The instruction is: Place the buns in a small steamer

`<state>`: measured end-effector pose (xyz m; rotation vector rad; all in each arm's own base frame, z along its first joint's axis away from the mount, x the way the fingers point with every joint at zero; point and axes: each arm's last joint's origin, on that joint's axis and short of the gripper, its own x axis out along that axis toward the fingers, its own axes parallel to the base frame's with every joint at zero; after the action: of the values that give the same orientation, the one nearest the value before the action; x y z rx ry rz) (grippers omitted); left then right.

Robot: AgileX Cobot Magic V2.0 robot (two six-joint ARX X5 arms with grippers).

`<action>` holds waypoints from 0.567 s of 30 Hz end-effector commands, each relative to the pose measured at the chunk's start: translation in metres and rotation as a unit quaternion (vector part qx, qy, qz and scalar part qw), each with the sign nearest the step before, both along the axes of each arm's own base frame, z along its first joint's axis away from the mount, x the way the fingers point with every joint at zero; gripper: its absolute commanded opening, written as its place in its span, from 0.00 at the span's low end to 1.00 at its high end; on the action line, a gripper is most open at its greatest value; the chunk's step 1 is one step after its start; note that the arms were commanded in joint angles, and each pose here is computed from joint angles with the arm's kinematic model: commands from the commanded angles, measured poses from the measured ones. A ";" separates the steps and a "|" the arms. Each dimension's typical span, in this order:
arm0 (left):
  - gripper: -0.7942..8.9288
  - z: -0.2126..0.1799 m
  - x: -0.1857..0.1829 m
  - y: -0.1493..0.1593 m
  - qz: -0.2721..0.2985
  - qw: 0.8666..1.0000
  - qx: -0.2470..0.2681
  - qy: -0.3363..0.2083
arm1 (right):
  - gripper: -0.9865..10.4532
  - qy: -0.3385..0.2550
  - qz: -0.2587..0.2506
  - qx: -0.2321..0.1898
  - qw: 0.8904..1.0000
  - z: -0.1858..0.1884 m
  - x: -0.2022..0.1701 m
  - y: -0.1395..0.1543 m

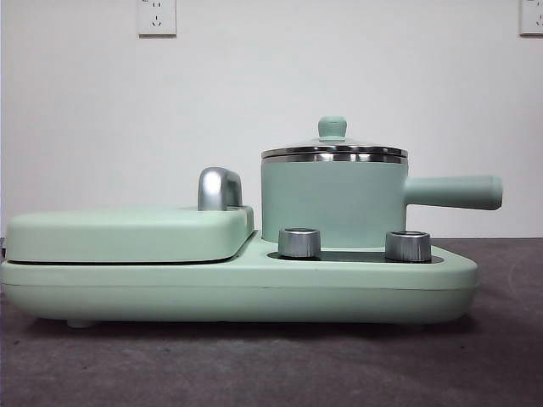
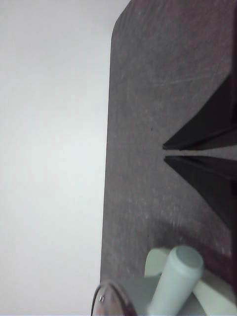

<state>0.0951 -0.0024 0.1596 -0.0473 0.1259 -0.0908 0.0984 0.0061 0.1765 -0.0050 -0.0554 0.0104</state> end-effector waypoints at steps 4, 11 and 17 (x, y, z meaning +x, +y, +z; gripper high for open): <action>0.10 -0.005 0.001 0.000 0.003 1.000 0.003 0.002 | 0.10 0.020 -0.001 -0.001 1.000 -0.009 -0.001 0.000; 0.10 -0.005 0.001 0.000 0.003 1.000 0.003 0.002 | 0.10 0.021 0.002 0.038 0.999 -0.009 -0.001 0.000; 0.10 -0.005 0.001 0.000 0.003 1.000 0.003 0.002 | 0.10 0.020 0.001 0.038 0.999 -0.009 -0.001 0.000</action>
<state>0.0951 -0.0024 0.1596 -0.0473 0.1256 -0.0908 0.0968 0.0056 0.1683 0.0546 -0.0076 0.0075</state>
